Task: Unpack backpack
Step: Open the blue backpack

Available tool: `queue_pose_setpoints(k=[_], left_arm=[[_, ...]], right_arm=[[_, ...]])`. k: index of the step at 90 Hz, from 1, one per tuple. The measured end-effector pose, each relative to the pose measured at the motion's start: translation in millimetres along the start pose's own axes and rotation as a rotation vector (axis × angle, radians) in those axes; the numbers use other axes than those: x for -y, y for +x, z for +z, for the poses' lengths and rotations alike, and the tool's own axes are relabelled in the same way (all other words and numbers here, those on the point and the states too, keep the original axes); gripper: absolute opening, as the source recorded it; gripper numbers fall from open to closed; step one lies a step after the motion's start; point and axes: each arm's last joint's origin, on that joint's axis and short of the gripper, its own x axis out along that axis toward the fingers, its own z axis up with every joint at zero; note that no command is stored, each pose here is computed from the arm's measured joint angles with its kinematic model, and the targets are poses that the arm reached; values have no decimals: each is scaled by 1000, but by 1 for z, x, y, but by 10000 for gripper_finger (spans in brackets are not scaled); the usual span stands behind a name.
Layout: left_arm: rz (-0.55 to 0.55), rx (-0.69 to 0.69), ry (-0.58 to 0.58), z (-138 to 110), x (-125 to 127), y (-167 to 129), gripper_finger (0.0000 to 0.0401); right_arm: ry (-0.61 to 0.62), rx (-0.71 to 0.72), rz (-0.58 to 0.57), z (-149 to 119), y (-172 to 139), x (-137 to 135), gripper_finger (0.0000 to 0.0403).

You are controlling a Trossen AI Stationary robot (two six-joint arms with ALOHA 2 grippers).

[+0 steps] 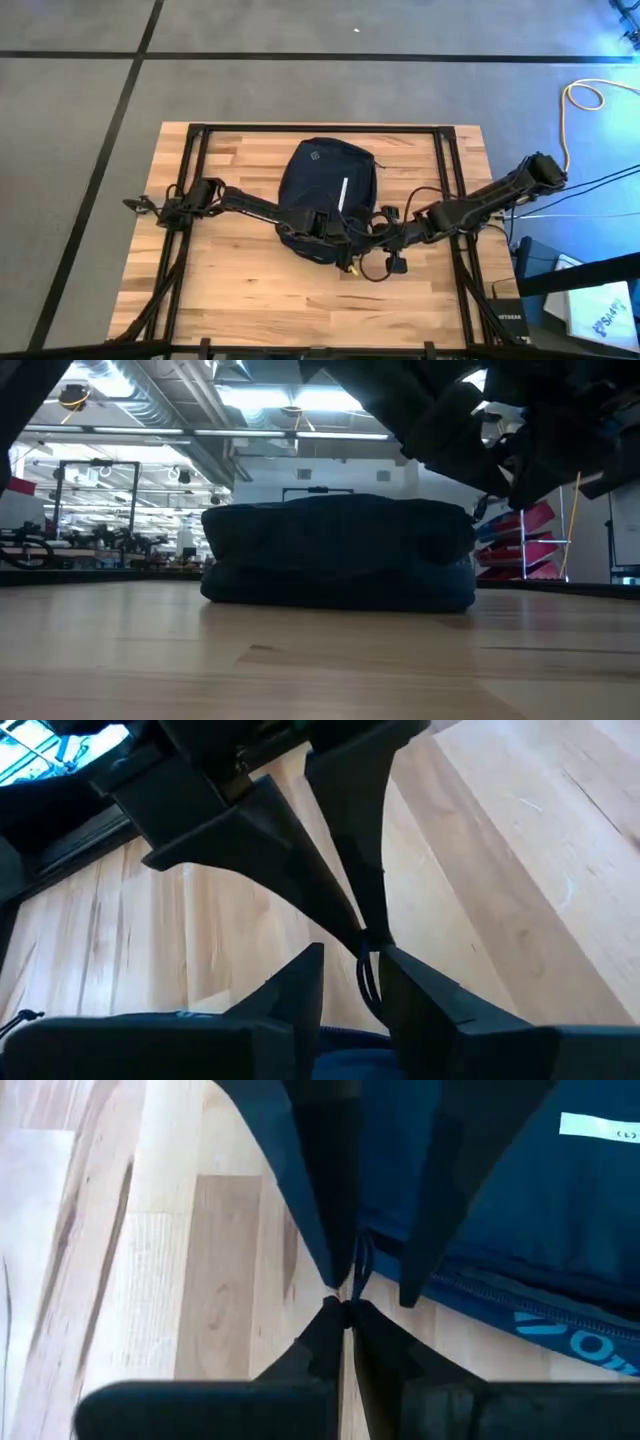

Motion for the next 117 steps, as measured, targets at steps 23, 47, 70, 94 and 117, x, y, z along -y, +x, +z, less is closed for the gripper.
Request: queue_pose_setpoints(k=[23,47,70,94,117], left_arm=[[-39,1,8,-1,1,0,85],[-62,10,-9,-1,1,0,59],[-70,25,-5,0,0,0,22],[-68,15,-27,-3,-5,2,1],[-51,-19,-29,-6,-7,2,0]], right_arm=[[2,2,10,0,0,0,0],[2,2,10,0,0,0,0],[1,2,10,0,0,0,0],[1,1,9,0,0,-1,0],[4,0,15,0,0,-1,7]])
